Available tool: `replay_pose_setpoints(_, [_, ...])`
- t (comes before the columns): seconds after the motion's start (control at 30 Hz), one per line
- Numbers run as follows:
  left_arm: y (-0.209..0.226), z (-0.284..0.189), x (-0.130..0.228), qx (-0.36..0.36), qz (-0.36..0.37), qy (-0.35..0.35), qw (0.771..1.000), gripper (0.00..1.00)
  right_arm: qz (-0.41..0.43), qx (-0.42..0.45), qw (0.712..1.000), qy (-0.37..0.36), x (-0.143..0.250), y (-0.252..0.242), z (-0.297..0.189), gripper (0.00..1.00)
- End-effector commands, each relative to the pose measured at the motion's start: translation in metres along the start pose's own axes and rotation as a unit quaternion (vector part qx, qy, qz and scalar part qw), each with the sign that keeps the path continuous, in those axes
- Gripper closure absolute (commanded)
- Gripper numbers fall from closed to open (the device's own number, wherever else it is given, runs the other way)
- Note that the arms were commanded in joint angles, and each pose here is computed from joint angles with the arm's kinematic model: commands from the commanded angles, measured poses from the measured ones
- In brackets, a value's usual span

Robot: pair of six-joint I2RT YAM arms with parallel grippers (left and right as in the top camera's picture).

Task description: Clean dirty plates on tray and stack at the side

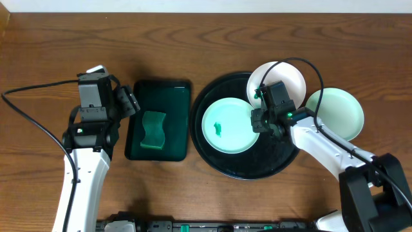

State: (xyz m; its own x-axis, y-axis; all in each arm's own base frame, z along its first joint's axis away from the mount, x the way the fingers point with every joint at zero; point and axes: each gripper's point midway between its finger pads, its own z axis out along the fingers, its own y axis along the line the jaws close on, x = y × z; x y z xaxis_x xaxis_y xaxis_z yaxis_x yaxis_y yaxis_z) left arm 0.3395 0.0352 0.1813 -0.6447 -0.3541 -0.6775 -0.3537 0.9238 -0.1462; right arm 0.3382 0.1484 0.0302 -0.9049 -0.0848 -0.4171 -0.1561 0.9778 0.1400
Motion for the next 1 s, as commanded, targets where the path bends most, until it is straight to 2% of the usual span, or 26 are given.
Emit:
replay_pose_setpoints(0.0, [0.002, -0.002, -0.007, -0.006, -0.006, -0.008, 1.000, 0.22, 0.016, 0.017, 1.000, 0.020, 0.011, -0.011, 0.013, 0.79])
replay_pose_setpoints(0.2, [0.002, -0.002, -0.007, -0.006, -0.006, -0.008, 1.000, 0.22, 0.016, 0.017, 0.999, 0.022, 0.011, -0.011, 0.019, 0.93])
replay_pose_setpoints(0.43, [0.002, -0.002, -0.007, -0.006, -0.006, -0.008, 1.000, 0.22, 0.016, 0.016, 1.000, 0.017, 0.009, -0.010, 0.019, 0.97])
replay_pose_setpoints(0.8, [-0.003, -0.002, -0.016, 0.005, -0.009, -0.026, 1.000, 0.22, 0.022, 0.016, 0.999, 0.017, 0.009, -0.010, 0.019, 0.96])
replay_pose_setpoints(0.97, [-0.032, -0.007, 0.028, 0.097, -0.006, 0.076, 0.992, 0.22, 0.022, 0.016, 1.000, 0.016, 0.009, -0.010, 0.019, 0.96])
